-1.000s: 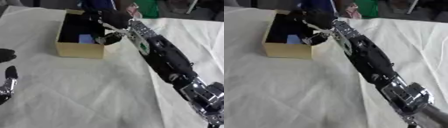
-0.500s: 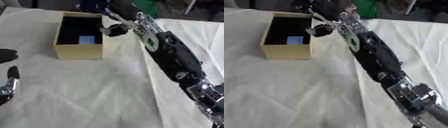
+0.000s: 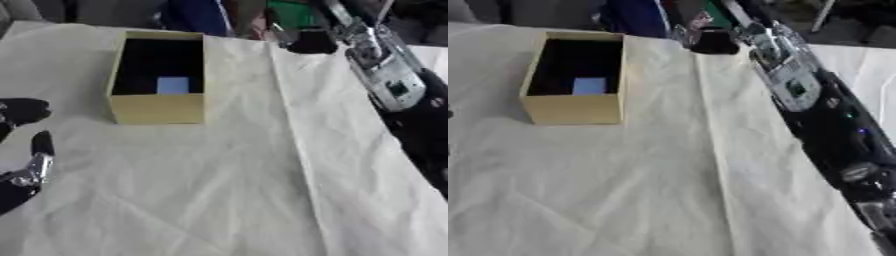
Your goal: Pick up objects on the table and place them in the box.
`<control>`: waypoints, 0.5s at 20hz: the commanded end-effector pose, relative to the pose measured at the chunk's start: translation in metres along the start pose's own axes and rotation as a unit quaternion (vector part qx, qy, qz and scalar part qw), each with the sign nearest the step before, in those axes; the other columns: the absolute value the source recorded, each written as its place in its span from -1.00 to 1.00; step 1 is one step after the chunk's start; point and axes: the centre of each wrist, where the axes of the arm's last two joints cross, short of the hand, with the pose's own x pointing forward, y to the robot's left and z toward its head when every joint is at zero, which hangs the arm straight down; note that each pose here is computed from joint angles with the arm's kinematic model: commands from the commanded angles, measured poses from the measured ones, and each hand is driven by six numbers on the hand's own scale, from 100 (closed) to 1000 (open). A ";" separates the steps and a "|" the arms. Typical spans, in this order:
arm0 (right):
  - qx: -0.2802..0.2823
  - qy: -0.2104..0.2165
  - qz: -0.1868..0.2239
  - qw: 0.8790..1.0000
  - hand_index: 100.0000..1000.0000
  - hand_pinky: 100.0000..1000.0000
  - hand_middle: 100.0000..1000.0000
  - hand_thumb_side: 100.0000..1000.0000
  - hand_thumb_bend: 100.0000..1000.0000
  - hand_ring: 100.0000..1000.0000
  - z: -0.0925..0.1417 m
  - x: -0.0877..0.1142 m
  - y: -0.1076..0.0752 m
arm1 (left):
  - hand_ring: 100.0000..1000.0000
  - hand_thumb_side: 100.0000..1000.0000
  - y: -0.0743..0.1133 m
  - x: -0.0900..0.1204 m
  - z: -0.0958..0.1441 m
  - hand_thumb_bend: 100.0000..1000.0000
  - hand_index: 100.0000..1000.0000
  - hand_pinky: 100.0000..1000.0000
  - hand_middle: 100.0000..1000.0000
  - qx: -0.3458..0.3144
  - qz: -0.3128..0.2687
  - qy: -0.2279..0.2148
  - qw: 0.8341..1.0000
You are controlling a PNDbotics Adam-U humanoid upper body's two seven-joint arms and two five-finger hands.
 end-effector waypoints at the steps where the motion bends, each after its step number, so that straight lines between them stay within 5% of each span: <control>1: -0.042 -0.004 -0.009 0.999 0.69 0.54 0.34 -0.59 -1.00 0.21 0.014 0.016 -0.034 | 0.44 -0.66 0.009 0.003 -0.001 -1.00 0.37 0.59 0.38 0.008 -0.013 -0.005 1.000; 10: -0.105 0.101 -0.074 0.987 0.62 0.57 0.22 -0.50 -1.00 0.14 0.090 0.022 -0.015 | 0.45 -0.66 0.012 0.002 0.000 -1.00 0.37 0.59 0.38 0.019 -0.020 0.001 1.000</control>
